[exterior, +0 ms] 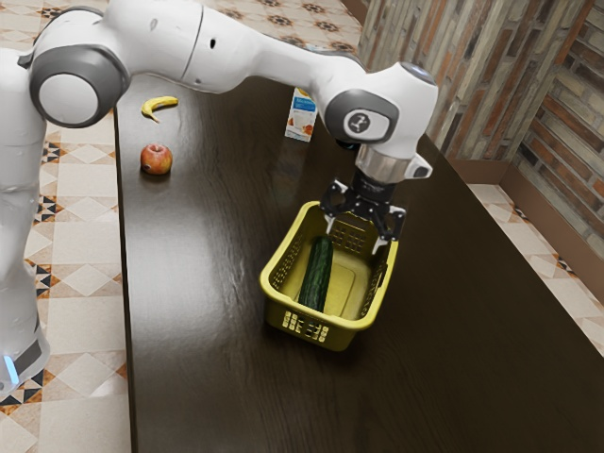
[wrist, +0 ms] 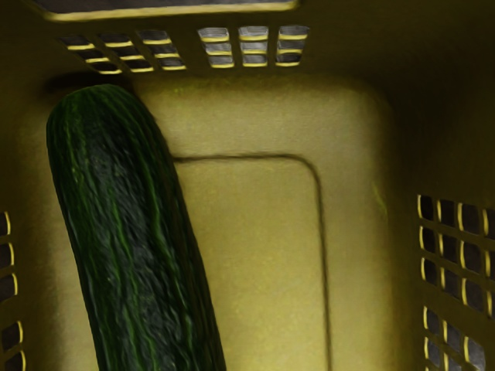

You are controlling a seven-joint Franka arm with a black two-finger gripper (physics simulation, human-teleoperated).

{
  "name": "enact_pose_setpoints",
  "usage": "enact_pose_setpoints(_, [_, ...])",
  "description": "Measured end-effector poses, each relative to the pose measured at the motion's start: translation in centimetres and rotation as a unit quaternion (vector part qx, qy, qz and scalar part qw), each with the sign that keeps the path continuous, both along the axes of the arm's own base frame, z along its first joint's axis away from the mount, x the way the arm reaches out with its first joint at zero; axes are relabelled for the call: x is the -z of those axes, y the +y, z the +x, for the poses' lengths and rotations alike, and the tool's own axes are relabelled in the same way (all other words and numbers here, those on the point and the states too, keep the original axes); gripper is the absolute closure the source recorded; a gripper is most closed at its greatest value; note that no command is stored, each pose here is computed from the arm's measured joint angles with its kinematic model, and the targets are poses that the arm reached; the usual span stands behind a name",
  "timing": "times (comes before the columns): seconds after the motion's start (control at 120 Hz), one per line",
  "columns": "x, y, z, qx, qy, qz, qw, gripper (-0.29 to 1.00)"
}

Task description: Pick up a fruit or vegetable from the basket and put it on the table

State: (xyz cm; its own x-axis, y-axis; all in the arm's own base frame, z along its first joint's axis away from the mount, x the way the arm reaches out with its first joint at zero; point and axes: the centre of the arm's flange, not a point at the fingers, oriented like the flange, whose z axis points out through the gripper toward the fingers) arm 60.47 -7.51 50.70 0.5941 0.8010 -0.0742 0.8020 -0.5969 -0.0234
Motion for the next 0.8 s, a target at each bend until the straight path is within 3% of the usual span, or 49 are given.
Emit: enact_pose_setpoints(0.8, [6.1,-1.1,-0.7,-0.035,-0.009,0.003,0.999,-0.01])
